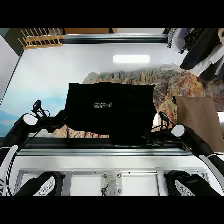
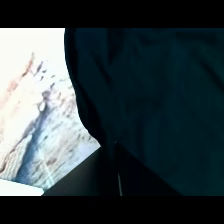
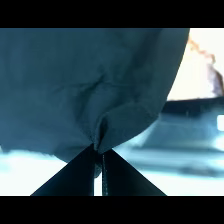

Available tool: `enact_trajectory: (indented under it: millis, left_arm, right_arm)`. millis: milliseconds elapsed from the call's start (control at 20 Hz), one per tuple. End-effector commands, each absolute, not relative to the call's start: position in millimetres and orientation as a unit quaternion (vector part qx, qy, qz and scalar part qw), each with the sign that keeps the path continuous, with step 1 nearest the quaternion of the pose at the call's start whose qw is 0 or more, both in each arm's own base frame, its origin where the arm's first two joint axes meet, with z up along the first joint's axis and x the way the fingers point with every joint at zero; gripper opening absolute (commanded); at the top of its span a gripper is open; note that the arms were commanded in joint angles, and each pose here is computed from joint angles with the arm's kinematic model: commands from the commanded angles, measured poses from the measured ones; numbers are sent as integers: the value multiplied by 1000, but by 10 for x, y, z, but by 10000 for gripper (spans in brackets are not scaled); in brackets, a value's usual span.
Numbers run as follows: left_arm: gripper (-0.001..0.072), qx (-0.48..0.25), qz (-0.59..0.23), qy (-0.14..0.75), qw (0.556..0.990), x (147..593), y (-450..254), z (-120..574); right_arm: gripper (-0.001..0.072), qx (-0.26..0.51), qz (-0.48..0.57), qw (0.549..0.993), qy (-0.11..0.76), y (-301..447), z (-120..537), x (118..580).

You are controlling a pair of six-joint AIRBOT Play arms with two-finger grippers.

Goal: Fold the clothes and pants, and hang the long-sleeved shirts on hangers.

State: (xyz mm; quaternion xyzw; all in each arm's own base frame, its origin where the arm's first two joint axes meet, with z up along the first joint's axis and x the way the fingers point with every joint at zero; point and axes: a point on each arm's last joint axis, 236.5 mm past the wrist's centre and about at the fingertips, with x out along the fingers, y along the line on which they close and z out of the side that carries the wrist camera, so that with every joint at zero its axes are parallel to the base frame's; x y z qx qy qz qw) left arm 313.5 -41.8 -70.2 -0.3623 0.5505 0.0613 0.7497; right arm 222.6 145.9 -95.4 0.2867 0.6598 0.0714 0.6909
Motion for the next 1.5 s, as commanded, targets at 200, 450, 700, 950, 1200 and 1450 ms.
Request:
enact_trajectory:
  millis: [200,450,700,950,1200,1450]
  left_arm:
    - [13,-273,21,599,753,2471,-447,-284]
    - [13,-270,12,568,777,2492,-450,-31]
    - [13,-272,8,565,779,3019,-395,38]
    - [13,-241,-19,569,786,3723,-482,18]
    - [13,-240,-21,573,784,4346,-532,-163]
    - [13,-250,-12,585,771,4700,-500,-369]
  right_arm:
    - [18,109,76,679,722,917,-418,1635]
    - [17,105,70,725,677,910,49,2150]
    - [17,87,62,750,653,936,339,2948]
    - [17,88,64,771,627,1048,373,3744]
    - [18,98,61,789,604,1131,234,4300]
    - [18,148,20,800,581,1025,18,4641]
